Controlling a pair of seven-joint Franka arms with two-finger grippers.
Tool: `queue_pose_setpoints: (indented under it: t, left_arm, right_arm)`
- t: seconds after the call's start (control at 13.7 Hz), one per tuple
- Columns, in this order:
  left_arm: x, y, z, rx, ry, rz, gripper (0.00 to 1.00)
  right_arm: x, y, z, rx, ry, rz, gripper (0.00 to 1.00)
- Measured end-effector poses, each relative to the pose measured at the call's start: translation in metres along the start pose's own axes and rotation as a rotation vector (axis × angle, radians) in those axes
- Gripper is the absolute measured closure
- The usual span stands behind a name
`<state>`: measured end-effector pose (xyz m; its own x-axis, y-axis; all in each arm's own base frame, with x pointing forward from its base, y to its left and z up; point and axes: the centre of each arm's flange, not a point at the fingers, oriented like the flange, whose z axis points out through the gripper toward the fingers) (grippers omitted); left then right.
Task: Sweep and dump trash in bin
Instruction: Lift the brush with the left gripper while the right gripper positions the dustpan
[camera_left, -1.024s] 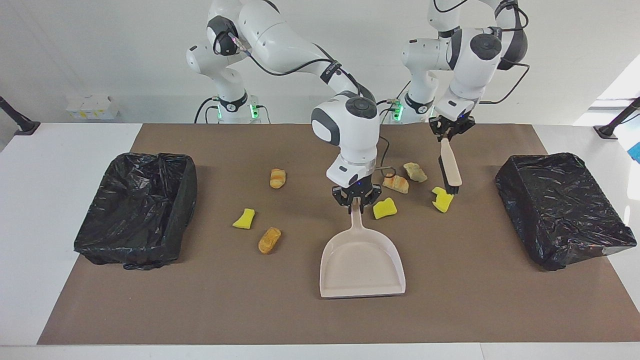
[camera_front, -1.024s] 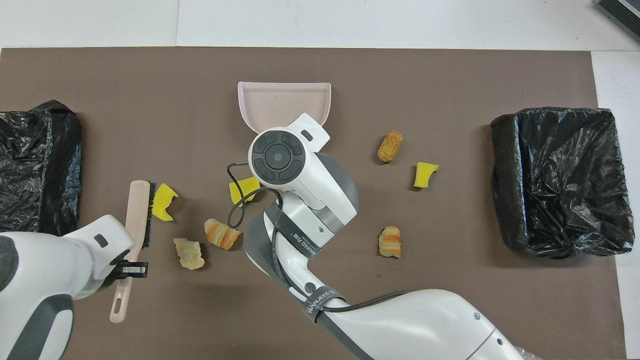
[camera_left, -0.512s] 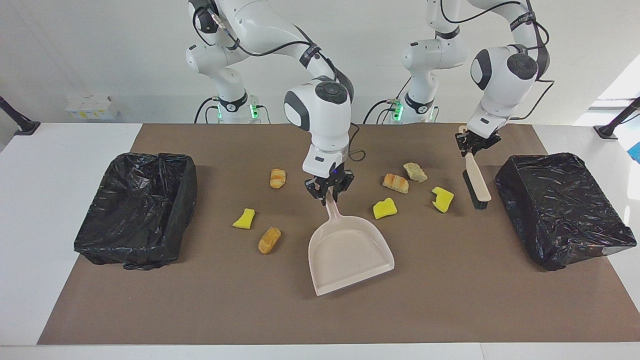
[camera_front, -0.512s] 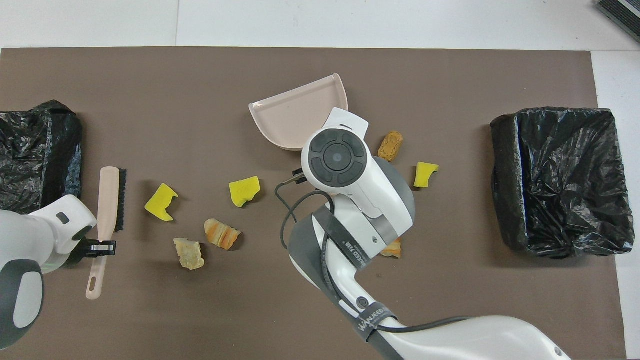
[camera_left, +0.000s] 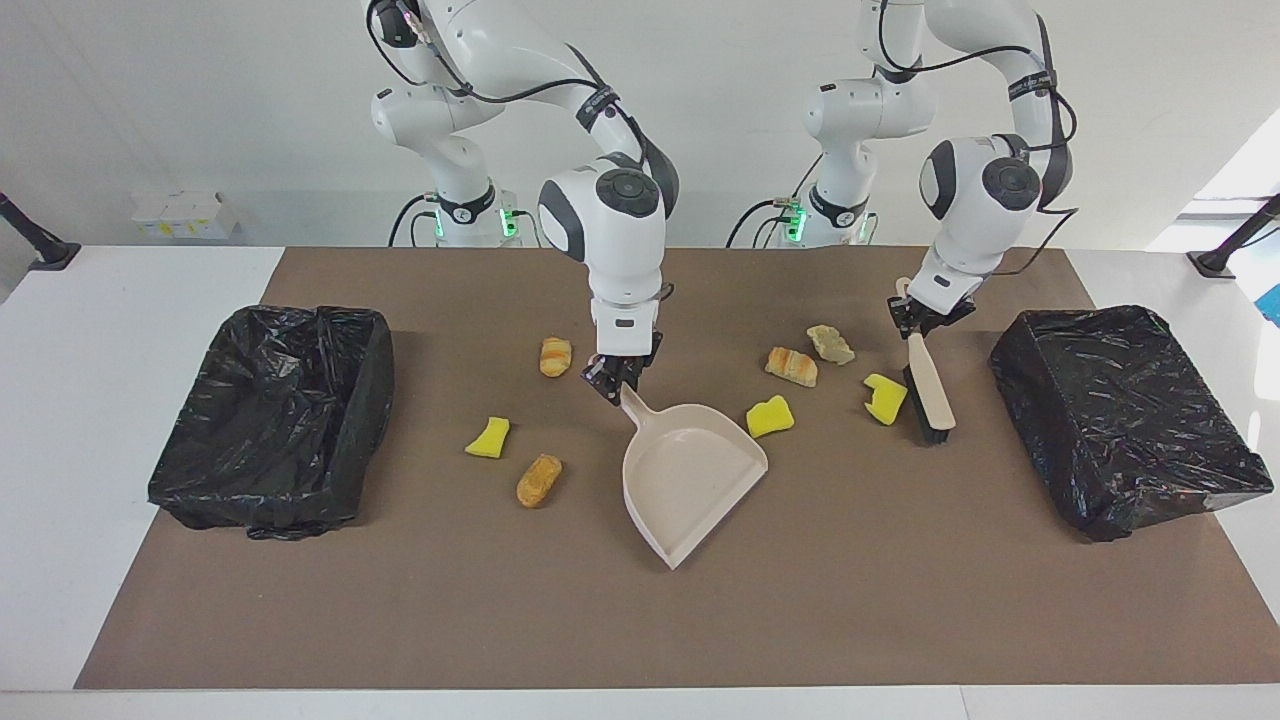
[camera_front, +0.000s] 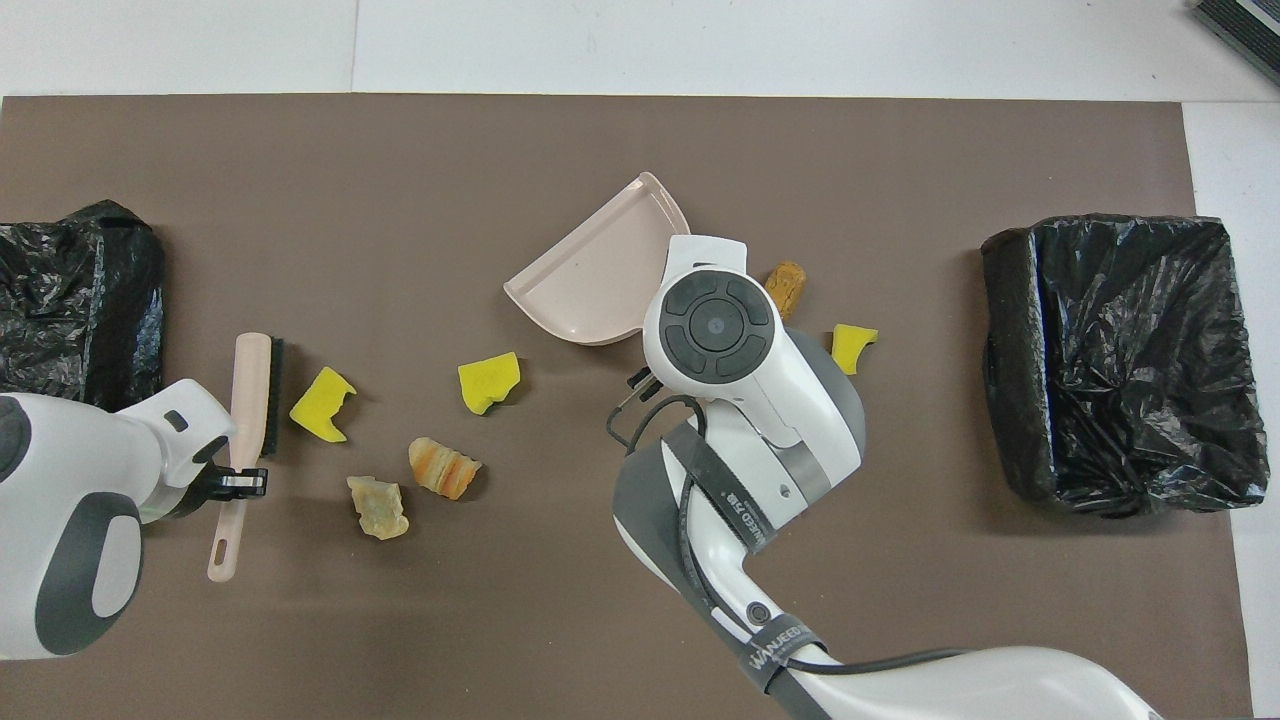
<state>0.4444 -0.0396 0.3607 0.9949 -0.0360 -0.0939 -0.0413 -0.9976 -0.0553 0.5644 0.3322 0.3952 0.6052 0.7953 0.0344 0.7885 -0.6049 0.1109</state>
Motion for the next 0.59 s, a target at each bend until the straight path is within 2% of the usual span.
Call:
queue_pose_setpoints:
  t: [0.15,0.29,0.59]
  left_arm:
    - [-0.001,0.023,0.006,0.0,-0.009,-0.021,0.74]
    - [0.001,0.043,0.011,-0.006,0.006,-0.057,0.74]
    - [0.002,0.048,0.011,-0.011,0.012,-0.08,0.74]
  right_arm:
    - [-0.006,0.016,0.002,-0.003,0.002,-0.145,0.67]
    - [-0.019,0.045,0.0,-0.013,0.012,-0.229,0.67]
    - [-0.037,0.079,-0.014,-0.035,0.025,-0.396,0.67]
